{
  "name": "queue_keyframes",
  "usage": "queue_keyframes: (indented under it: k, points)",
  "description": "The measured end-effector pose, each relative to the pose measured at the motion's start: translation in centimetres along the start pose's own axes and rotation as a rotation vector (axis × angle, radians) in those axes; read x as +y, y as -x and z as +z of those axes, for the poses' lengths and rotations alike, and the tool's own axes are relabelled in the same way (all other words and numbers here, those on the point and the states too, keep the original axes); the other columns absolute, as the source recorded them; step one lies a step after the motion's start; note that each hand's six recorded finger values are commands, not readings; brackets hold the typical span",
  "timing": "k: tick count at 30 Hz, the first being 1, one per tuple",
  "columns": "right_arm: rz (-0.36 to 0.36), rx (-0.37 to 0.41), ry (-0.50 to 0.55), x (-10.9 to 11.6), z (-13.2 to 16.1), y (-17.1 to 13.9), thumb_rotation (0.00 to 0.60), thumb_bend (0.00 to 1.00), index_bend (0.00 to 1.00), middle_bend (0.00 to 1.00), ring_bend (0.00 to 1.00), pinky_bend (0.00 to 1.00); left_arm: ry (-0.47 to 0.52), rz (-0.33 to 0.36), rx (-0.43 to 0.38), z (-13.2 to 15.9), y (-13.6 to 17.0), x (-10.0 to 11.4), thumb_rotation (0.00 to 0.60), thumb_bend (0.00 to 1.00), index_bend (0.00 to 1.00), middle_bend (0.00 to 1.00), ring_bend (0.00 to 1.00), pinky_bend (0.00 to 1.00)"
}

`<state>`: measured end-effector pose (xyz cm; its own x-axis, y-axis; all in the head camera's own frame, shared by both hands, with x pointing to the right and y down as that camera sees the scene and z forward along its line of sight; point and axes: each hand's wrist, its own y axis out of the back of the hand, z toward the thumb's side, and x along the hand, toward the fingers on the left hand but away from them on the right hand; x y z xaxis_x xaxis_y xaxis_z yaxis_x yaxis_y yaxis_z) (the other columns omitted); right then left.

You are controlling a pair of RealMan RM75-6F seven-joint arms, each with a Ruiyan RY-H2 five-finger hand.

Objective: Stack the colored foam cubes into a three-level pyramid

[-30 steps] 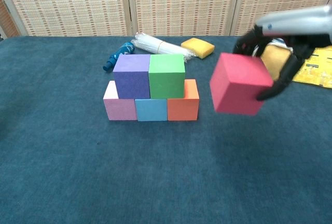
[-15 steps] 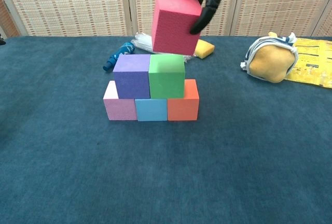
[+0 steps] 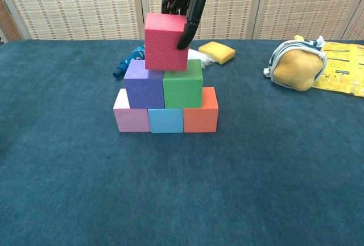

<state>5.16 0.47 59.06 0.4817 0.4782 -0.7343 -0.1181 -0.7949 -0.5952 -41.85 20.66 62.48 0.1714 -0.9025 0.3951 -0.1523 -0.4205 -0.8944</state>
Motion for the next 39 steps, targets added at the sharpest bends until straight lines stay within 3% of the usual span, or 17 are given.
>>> queue_keyframes:
  k: [16, 39]
  points:
    - [0.014, -0.049, -0.046, -0.3, 1.5, 0.7, 0.6, 0.27, 0.49, 0.41, 0.3, 0.32, 0.042, -0.01, -0.002, -0.3, 0.4, -0.5, 0.6, 0.33, 0.12, 0.05, 0.0, 0.08]
    - [-0.001, -0.118, -0.025, -0.9, 2.0, 0.7, 0.6, 0.27, 0.48, 0.41, 0.3, 0.3, 0.074, -0.024, -0.011, -0.7, 0.6, -1.0, 0.6, 0.33, 0.12, 0.04, 0.0, 0.08]
